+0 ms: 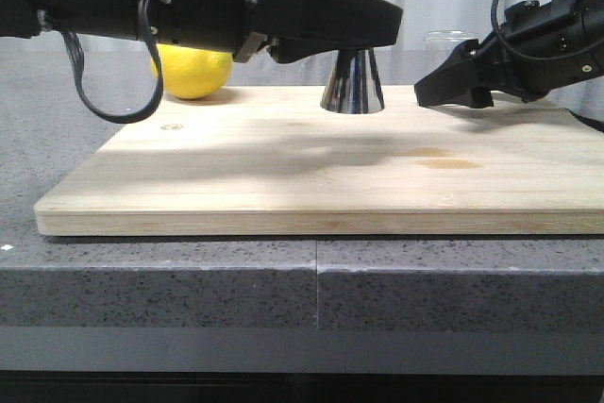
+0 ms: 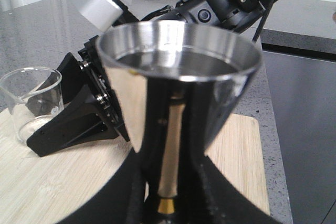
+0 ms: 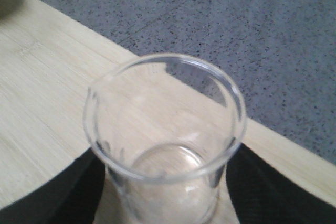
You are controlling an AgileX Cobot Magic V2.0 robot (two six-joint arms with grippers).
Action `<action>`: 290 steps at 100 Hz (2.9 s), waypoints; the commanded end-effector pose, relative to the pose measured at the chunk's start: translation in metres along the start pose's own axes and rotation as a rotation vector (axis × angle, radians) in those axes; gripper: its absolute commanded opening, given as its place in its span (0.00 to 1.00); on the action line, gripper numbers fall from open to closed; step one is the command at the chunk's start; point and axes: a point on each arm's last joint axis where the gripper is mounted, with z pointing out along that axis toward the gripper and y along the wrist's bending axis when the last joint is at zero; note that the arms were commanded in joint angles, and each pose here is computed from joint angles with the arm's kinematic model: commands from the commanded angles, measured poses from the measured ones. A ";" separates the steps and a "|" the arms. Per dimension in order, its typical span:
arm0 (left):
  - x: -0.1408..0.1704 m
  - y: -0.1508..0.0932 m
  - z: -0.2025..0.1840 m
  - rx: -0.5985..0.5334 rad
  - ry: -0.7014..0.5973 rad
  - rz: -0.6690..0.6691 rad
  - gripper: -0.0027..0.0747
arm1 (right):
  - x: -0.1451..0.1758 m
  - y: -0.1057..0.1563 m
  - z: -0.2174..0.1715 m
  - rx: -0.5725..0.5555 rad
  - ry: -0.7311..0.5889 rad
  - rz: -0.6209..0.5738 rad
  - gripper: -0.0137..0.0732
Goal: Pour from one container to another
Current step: 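Lower the empty beaker onto the board and open the right gripper, then lower the filled jigger onto the board with the left gripper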
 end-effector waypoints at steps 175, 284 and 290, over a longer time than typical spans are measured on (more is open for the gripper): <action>-0.011 0.046 -0.030 -0.149 -0.222 -0.008 0.01 | -0.168 0.069 -0.172 0.117 -0.644 -0.224 0.85; 0.017 0.054 -0.021 -0.146 -0.172 -0.020 0.01 | -0.169 0.072 -0.177 0.103 -0.649 -0.205 0.85; 0.020 0.054 -0.020 -0.134 -0.177 -0.026 0.01 | -0.169 0.072 -0.177 0.103 -0.649 -0.205 0.85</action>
